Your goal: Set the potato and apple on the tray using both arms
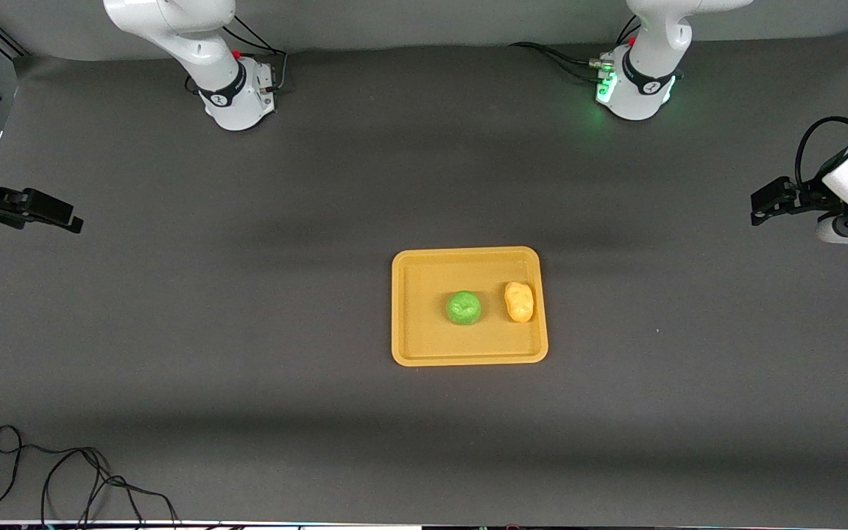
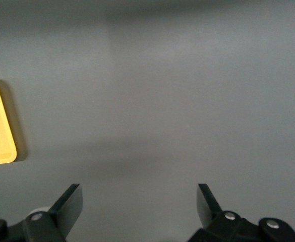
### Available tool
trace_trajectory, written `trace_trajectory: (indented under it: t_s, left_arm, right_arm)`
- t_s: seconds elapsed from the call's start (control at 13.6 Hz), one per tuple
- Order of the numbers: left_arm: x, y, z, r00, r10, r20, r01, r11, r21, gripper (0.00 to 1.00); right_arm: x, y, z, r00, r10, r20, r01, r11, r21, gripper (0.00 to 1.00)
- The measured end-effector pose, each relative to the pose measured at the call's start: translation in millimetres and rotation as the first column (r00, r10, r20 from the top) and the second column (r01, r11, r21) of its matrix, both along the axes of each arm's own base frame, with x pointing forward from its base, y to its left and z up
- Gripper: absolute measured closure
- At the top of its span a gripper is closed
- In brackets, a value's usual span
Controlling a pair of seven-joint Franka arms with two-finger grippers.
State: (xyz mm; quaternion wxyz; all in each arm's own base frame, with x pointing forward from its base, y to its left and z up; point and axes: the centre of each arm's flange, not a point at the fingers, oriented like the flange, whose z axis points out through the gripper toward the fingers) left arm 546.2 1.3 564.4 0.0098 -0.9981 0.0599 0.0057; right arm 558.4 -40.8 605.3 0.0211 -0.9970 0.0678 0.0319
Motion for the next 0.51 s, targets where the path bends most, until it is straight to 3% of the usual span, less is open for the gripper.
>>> trace_trajectory:
  t_s: [0.51]
  left_arm:
    - [0.1, -0.7, 2.1, 1.000, -0.002, 0.005, 0.002, 1.000, 0.000, 0.00]
  right_arm:
    - [1.5, 13.6, 0.2, 0.999, 0.034, 0.006, -0.034, 0.999, -0.015, 0.00]
